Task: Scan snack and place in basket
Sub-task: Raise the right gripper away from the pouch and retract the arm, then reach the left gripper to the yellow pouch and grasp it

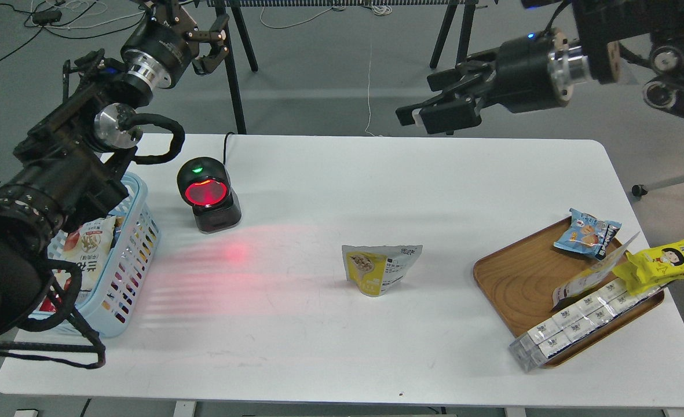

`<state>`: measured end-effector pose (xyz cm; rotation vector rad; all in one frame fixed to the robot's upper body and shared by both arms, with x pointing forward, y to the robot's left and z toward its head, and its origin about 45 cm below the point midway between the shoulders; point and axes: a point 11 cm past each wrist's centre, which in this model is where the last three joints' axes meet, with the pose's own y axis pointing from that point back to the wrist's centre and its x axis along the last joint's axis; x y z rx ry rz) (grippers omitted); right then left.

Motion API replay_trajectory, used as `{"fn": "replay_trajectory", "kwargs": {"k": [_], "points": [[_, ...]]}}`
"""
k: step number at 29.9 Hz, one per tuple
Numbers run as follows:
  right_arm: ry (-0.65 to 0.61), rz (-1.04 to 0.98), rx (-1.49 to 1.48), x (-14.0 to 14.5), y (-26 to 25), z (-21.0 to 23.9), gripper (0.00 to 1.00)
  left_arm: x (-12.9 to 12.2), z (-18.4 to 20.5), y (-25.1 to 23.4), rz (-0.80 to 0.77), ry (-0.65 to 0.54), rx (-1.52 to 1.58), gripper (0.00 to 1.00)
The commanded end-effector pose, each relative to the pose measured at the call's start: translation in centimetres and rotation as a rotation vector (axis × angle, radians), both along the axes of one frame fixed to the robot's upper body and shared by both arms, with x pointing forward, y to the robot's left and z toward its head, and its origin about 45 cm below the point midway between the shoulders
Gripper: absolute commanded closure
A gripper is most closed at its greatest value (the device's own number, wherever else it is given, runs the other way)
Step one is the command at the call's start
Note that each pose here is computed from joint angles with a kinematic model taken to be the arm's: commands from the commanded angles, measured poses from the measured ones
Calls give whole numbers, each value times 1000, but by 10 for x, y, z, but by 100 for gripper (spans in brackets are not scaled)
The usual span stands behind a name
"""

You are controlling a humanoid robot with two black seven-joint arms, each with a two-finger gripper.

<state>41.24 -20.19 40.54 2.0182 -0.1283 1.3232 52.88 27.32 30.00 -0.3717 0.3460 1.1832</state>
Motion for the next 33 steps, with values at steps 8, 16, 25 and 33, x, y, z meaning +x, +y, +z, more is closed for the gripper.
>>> {"fn": "replay_trajectory", "kwargs": {"k": [8,16,25,33], "points": [[177,-399,511,26,-89,1,4,10,60,-3,-92,-98,303,1],[261,-695,862,51,-164,-19,4,13,107,-4,-124,-194,546,1],[378,-876,1236,60,-202,-52,4,-13,164,-94,-387,-432,813,1],[403,-898,1622,69,-224,-59,4,-86,160,-166,-702,-681,1074,2]]}}
